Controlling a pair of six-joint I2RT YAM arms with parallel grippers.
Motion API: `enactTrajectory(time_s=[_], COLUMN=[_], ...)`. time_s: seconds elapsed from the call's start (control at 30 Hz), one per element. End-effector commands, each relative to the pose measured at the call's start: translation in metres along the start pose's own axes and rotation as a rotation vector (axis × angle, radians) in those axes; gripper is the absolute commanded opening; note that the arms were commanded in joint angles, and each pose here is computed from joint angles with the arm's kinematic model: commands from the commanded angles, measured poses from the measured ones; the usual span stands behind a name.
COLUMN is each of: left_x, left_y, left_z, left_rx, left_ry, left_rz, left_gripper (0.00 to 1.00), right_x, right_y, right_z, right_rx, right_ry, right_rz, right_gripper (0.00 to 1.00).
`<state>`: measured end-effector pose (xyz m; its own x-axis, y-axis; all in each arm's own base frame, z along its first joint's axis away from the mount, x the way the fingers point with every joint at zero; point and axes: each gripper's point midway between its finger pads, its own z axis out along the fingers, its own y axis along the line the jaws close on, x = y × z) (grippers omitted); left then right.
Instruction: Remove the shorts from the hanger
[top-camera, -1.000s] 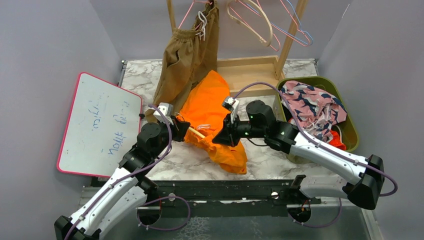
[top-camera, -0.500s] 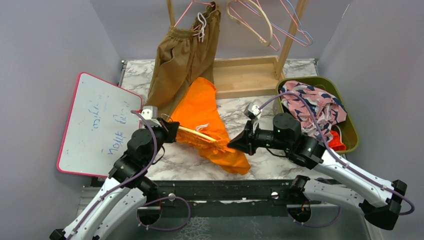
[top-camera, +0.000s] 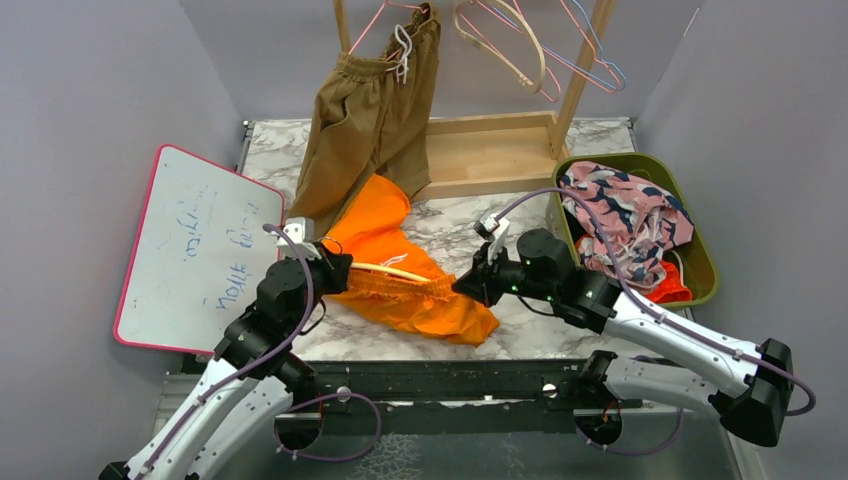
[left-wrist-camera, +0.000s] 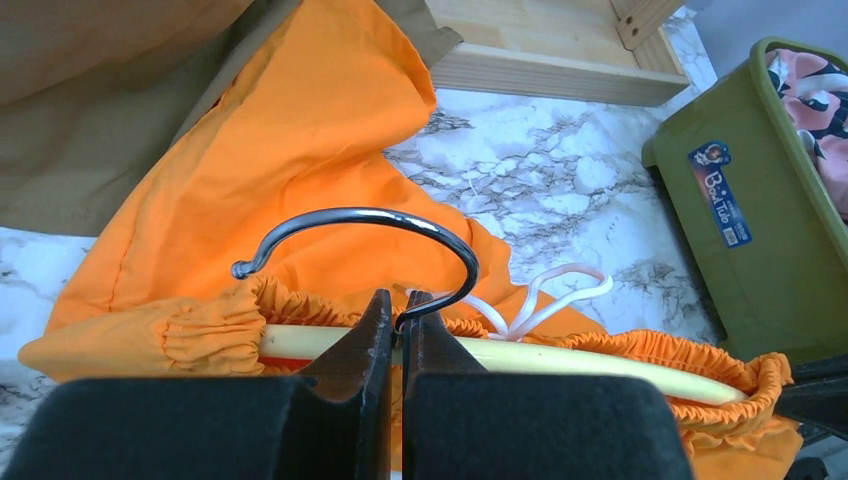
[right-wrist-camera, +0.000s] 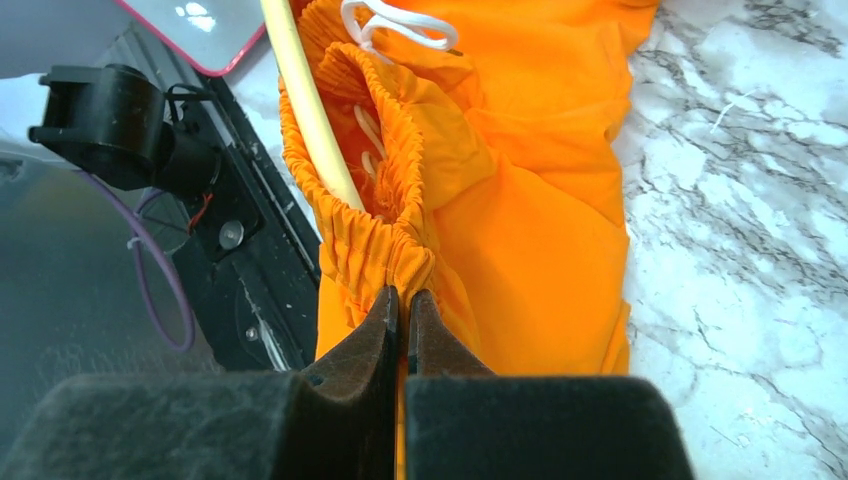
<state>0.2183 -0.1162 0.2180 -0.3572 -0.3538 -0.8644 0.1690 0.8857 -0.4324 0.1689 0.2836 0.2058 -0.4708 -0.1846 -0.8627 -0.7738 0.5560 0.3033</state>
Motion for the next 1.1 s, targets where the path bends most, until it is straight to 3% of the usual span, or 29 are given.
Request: enactTrajectory(time_s=[0.0,0.1,0.23,0.3,0.4,0.5,0.67,0.73,0.83,0.9,0.97,1.07], left_x=[-0.065,-0.065,-0.066,-0.067,-0.068,-0.067,-0.070,-0.073,-0.078,-0.079,-0.079,-0.076], left_y=[-0.016,-0.012,0.011,0.017,0.020,0.021,0.025,0.028,0.034,0.037,0.039,0.042], left_z=[-0.016,-0.019,-0.025,-0.028,-0.030,-0.031,-0.036,-0.040,-0.046,-0.048,-0.048,-0.047], left_rx=[0.038,0.022,-0.092,-0.123,-0.131,-0.127,-0.134,-0.140,-0.168,-0.183,-0.195,-0.210], left_ry=[-0.226,-0.234,-0.251,-0.262,-0.279,-0.288,-0.324,-0.345,-0.369,-0.373,-0.372,-0.369], left_rz=[-0.148,-0.156,-0.178,-0.183,-0.214,-0.244,-0.283,-0.293,-0.289,-0.278,-0.272,-0.273], left_gripper=[0.00,0.00,0.00,0.00,0.00,0.00,0.00,0.00,0.00,0.00,0.00,0.00], right_x=[0.038,0.043,0.047,0.048,0.041,0.038,0.060,0.062,0.064,0.060,0.051,0.041], right_y=[-0.003,-0.014,-0.072,-0.079,-0.063,-0.022,0.024,0.010,-0.041,-0.054,-0.053,-0.020], right_z=[0.005,0.005,-0.008,-0.012,-0.006,0.003,0.003,0.006,0.003,-0.004,-0.010,-0.012], right_rx=[-0.022,0.043,0.410,0.456,0.354,0.084,-0.218,-0.131,0.190,0.274,0.283,0.080], right_ry=[0.126,0.147,0.115,0.110,0.070,0.045,0.148,0.157,0.159,0.150,0.124,0.074], right_rz=[-0.001,0.016,0.111,0.118,0.116,0.036,-0.025,0.008,0.068,0.066,0.066,0.008], right_gripper=[0.01,0.01,0.01,0.01,0.01,0.01,0.01,0.01,0.01,0.01,0.01,0.01])
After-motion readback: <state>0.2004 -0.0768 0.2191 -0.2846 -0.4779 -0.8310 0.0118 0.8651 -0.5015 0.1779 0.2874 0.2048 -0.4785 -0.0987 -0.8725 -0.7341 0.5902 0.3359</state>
